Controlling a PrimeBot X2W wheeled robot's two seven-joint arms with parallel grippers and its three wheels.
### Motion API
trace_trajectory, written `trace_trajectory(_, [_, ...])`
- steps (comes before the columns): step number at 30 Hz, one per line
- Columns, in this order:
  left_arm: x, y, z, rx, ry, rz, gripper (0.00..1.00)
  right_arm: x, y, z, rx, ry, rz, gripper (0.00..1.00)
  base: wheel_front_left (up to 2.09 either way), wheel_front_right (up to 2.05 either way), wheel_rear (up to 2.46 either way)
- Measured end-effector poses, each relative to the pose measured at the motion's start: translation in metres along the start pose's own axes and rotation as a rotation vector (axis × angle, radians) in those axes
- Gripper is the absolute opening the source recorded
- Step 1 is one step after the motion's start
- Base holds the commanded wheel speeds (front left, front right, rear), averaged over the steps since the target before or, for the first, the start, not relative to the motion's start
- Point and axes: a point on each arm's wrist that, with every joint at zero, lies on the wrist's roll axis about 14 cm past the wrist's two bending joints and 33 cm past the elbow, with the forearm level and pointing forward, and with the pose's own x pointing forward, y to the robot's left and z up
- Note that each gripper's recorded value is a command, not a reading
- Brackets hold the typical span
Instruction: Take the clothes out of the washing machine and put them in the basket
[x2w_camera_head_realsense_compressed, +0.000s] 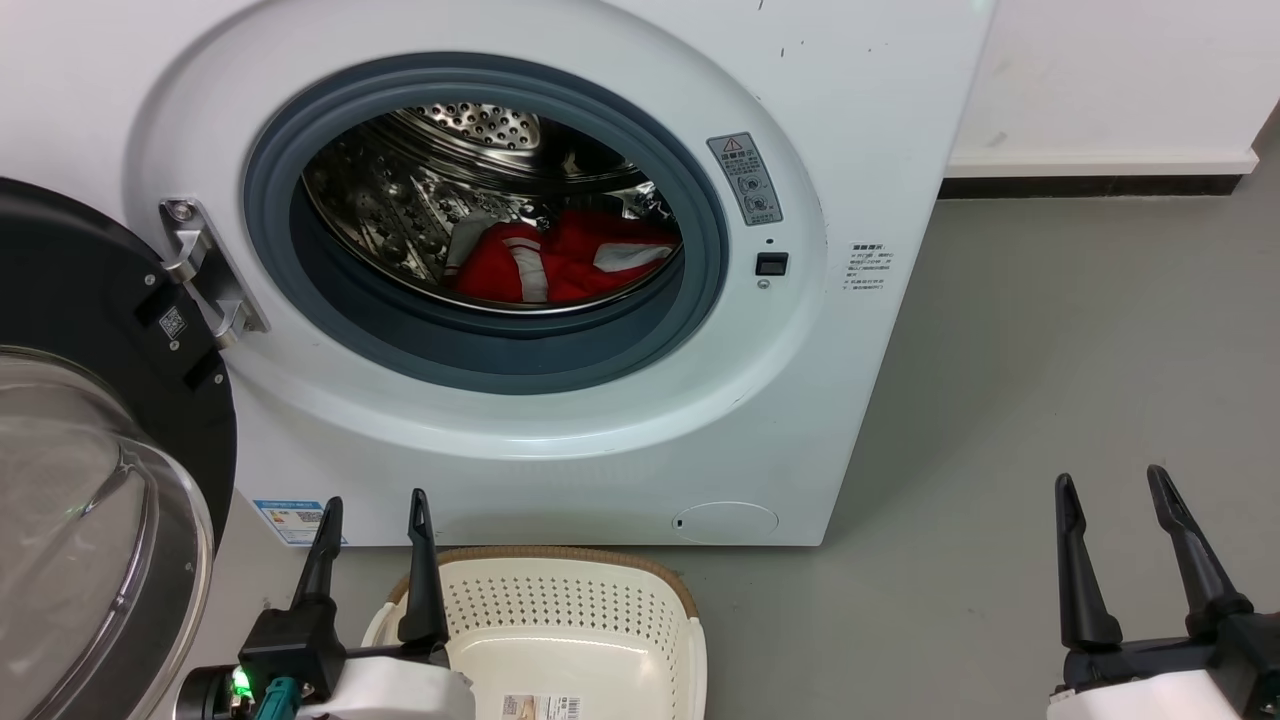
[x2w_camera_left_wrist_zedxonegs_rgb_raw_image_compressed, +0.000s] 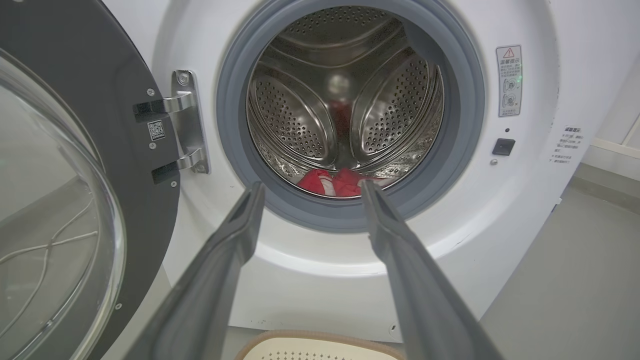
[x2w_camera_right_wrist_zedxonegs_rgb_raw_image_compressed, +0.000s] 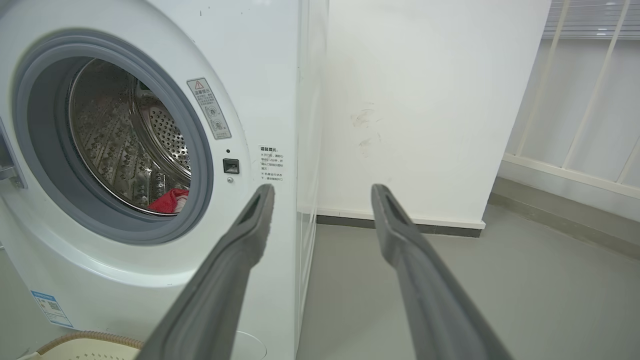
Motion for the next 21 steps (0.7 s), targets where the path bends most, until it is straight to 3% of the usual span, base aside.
trace_trajectory(21, [-0.0006, 0.0024, -0.0077, -0.001, 0.024, 0.009, 1.00, -0.0015, -0.0032, -0.0075, 0.022, 0.022, -0.013, 1.00, 0.00, 0.00, 0.00])
